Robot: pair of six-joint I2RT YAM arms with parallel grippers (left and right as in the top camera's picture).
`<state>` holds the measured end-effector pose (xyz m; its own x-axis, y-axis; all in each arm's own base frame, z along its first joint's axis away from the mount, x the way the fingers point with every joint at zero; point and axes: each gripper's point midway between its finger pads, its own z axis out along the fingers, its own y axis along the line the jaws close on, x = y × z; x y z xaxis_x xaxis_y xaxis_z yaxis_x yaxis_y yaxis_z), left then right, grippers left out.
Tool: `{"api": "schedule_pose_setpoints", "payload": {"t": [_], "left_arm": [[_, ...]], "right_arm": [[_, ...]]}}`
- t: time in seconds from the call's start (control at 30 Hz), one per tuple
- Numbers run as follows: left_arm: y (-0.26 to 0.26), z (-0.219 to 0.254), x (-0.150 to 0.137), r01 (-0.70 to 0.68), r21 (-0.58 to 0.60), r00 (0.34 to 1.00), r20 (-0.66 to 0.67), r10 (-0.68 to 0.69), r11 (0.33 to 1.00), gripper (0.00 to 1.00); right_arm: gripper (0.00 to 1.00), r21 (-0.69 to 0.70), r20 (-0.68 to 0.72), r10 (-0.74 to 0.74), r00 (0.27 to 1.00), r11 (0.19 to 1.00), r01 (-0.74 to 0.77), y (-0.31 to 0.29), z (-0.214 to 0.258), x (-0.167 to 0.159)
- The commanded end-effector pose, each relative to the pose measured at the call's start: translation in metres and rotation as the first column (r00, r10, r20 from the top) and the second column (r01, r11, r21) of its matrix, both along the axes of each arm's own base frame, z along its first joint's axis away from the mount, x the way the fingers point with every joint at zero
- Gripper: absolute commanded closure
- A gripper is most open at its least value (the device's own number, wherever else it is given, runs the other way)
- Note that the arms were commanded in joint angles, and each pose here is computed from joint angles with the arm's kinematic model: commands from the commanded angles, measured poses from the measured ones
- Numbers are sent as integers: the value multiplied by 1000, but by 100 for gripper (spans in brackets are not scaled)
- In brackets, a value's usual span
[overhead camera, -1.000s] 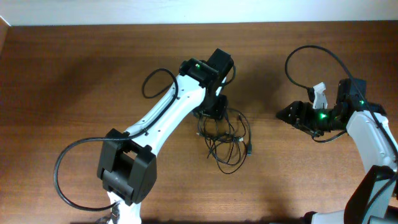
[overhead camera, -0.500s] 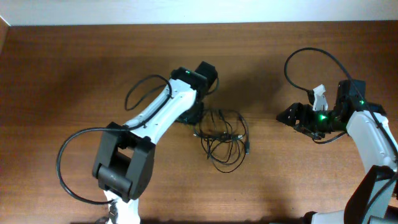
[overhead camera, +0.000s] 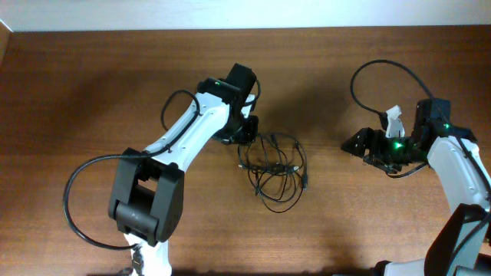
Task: Untangle cables
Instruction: 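Release the bundle with the left gripper and lift it away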
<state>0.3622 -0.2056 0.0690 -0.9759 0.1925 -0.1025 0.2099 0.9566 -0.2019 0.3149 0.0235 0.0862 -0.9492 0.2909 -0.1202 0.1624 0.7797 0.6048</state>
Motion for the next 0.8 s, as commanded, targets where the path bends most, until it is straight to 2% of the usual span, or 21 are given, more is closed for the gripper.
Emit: {"api": "schedule_pose_setpoints", "payload": {"t": [0.0,0.27,0.4,0.47,0.57,0.7,0.77], "left_arm": [[-18,10,3,68,-57,996,53,-65,996,79],[-10,-15,-6,95,124,989,100,-107,988,73],[-11,-13,0,89,122,986,128,-105,989,79],[-14,6,5,95,118,984,142,-111,988,77],[-16,18,9,93,112,981,157,-110,989,66],[-8,7,7,86,155,983,148,-109,984,66],[-7,-4,5,87,157,983,144,-110,984,69]], "right_arm": [[14,-13,-3,-1,1000,1000,1,-4,-3,0],[14,-13,-2,-1,1000,1000,1,-4,-3,0],[14,-13,-2,-1,1000,1000,1,-4,-3,0],[14,-14,-2,-1,1000,1000,1,-4,-3,0],[14,-14,-2,-1,1000,1000,1,-4,-3,0],[14,-14,-2,-1,1000,1000,1,-4,-3,0],[14,-14,-2,-1,1000,1000,1,-4,-3,0]]}}
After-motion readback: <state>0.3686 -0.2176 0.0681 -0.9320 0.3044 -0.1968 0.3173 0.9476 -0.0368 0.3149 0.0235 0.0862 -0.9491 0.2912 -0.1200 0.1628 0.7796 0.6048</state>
